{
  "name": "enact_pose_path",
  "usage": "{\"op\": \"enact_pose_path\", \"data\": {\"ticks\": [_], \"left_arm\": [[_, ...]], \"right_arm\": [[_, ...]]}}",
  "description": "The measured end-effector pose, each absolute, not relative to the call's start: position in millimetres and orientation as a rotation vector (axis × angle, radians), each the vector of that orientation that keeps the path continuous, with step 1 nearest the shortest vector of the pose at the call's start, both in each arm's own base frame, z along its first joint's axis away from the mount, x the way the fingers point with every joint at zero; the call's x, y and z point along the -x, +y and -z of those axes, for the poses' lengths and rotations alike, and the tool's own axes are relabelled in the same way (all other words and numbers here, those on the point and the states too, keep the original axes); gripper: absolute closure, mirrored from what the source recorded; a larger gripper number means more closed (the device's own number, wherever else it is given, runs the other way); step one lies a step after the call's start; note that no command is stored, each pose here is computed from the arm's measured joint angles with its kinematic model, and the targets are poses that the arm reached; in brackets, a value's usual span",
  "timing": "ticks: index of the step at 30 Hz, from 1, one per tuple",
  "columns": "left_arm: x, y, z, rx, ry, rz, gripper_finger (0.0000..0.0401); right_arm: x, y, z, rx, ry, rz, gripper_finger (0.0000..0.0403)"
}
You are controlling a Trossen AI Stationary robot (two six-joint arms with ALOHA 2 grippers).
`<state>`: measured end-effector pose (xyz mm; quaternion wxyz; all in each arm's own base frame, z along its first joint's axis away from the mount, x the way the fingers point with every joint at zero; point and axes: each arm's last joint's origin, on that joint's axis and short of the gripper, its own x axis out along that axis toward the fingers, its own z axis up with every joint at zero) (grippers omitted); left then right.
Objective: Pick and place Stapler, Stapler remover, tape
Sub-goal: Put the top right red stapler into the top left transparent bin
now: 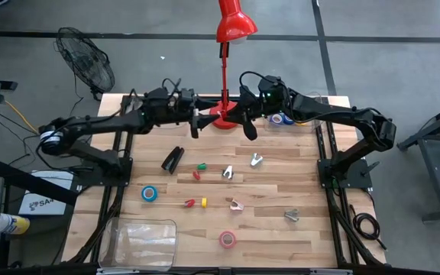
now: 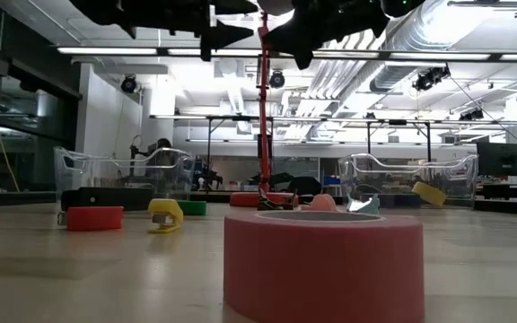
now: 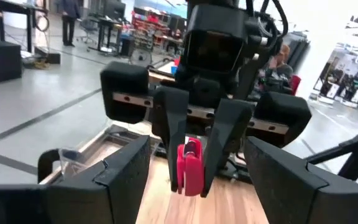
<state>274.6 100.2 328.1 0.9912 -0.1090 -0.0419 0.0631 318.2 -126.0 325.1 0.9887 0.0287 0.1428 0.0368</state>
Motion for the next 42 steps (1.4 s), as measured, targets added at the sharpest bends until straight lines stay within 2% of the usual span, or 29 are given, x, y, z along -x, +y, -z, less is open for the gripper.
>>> {"op": "enact_pose_path", "data": {"ticks": [24,42], "left_arm": [[-282,103,-327,0.203,-0.117,-0.116,0.0148],[-290,105,-325,0.197,-0.174,-0.084,0.0234]], "right_arm": [[-321,-125,-333,-0.049,0.205,-0.067,0.0346],[-323,-122,-334,-0.066,0.197,-0.055,0.0346]]}}
